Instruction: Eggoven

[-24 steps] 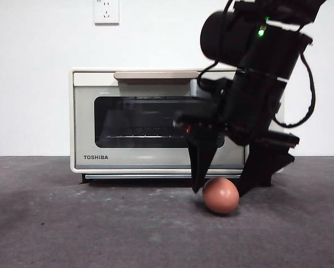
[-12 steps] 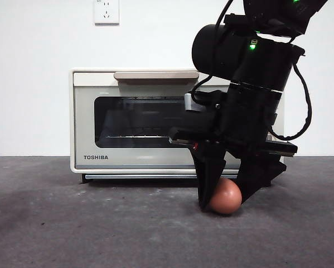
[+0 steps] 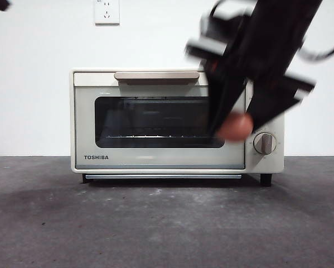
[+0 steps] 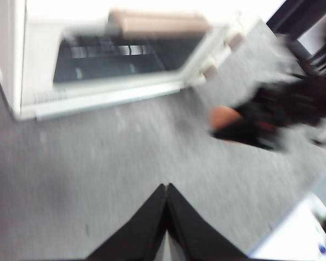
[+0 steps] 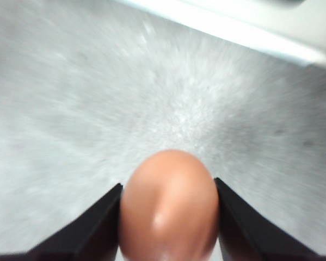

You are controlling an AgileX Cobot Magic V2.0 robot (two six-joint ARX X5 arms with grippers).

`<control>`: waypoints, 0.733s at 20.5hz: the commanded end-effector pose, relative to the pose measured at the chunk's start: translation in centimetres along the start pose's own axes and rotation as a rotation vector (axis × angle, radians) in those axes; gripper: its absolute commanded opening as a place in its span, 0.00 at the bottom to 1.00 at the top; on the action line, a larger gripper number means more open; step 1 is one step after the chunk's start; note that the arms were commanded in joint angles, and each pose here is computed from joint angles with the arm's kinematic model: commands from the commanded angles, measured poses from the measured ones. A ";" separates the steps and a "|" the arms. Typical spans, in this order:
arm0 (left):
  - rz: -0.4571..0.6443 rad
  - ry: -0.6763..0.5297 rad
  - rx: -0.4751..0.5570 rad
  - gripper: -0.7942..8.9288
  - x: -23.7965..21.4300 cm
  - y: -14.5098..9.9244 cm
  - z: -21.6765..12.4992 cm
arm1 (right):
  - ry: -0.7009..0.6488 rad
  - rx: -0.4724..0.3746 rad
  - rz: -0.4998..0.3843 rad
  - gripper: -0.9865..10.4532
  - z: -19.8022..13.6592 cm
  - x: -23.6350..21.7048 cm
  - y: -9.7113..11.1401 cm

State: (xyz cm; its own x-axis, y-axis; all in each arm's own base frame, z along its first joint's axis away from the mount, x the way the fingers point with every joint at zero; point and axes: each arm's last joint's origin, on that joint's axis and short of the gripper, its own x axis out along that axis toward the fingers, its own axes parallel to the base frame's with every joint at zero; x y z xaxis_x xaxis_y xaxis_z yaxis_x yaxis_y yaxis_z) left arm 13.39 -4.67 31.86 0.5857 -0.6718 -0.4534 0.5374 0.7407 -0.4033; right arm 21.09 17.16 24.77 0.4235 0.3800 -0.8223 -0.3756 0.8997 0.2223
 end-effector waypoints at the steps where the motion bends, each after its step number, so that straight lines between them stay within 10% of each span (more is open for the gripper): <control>1: 0.002 -0.038 0.030 0.09 1.4 -0.4 2.0 | -0.084 -0.044 0.035 0.09 -0.1 -3.5 0.5; 15: 0.031 -0.090 0.161 0.09 13.1 -1.3 8.9 | -0.331 -0.064 0.011 0.09 -5.4 -15.4 -1.6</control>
State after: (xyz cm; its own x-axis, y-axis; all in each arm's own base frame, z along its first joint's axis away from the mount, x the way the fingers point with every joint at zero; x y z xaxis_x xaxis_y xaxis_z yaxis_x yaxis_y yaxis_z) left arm 25.26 -13.98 33.12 0.6461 -0.6497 -0.4006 0.5866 0.7584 -0.2839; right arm 10.85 8.63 33.86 0.6514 0.4392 -0.6187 -0.4132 0.8893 0.1962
